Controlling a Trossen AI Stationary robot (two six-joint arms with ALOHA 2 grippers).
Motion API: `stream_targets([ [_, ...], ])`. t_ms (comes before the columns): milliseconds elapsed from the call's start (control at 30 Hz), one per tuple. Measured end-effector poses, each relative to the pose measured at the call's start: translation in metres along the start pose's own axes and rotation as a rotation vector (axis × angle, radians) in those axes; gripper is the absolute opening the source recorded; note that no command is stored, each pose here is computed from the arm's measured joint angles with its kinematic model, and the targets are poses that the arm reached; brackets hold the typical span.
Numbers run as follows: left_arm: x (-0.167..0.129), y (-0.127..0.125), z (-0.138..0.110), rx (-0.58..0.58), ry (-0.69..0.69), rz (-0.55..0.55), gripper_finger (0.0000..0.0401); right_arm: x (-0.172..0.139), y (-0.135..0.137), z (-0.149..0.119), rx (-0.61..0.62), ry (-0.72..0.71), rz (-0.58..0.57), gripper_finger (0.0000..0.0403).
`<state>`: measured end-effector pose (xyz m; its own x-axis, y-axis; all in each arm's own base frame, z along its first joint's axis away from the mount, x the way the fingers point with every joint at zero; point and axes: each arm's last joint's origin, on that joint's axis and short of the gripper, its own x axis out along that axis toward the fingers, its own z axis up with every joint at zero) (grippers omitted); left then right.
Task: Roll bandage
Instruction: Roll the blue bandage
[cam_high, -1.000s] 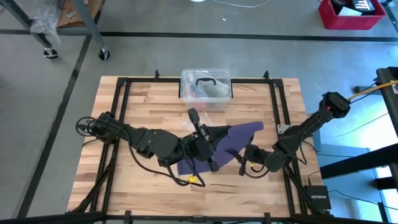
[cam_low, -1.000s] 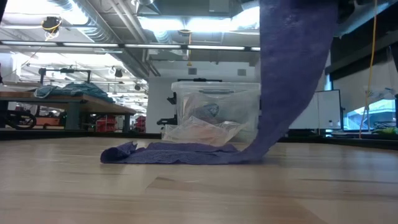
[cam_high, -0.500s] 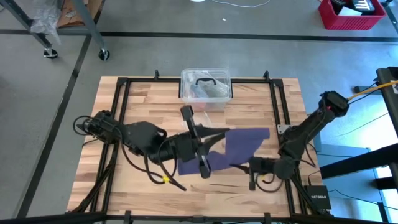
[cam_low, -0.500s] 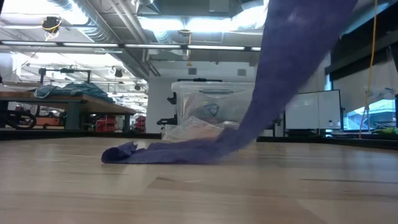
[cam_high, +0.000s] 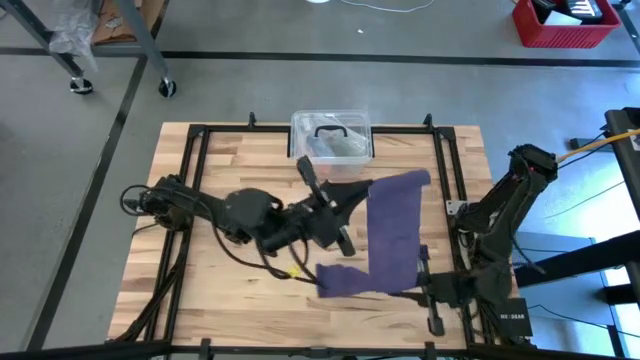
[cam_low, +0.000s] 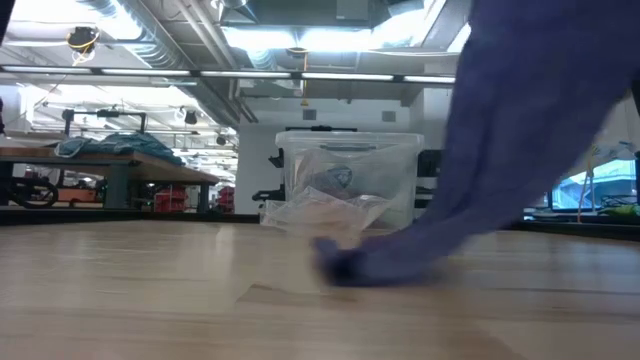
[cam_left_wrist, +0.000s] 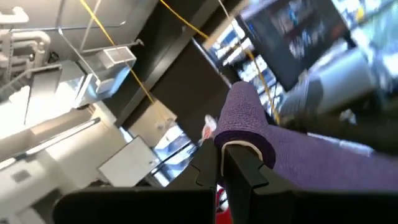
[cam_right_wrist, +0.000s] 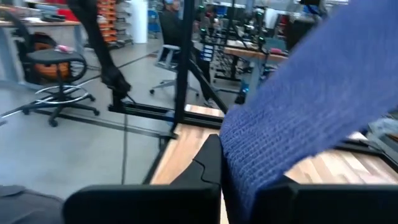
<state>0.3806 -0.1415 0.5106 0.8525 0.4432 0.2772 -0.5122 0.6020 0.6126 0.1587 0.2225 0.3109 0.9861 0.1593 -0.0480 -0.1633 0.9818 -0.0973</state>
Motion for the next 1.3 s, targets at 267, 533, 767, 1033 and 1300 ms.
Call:
stream_targets([
  [267,-0.008,-0.048,-0.025,0.213,0.096,-0.08,0.0,-0.009,0.018,0.04,-0.07,0.029,0.044,0.0002],
  [533,-0.022,-0.093,-0.055,0.217,0.161,-0.124,0.0,-0.001,0.03,0.071,-0.152,0.085,0.052,0.0004],
  [767,-0.033,-0.12,-0.086,0.164,0.209,-0.136,0.0,-0.011,0.028,0.106,-0.168,0.055,0.035,0.0004],
  [1033,-0.05,-0.148,-0.117,0.037,0.237,-0.207,0.0,-0.024,0.007,0.148,-0.201,0.065,-0.04,0.0005],
  [1300,-0.064,-0.168,-0.127,-0.103,0.193,-0.319,0.0,-0.016,-0.038,0.172,-0.153,0.063,-0.278,0.0005],
])
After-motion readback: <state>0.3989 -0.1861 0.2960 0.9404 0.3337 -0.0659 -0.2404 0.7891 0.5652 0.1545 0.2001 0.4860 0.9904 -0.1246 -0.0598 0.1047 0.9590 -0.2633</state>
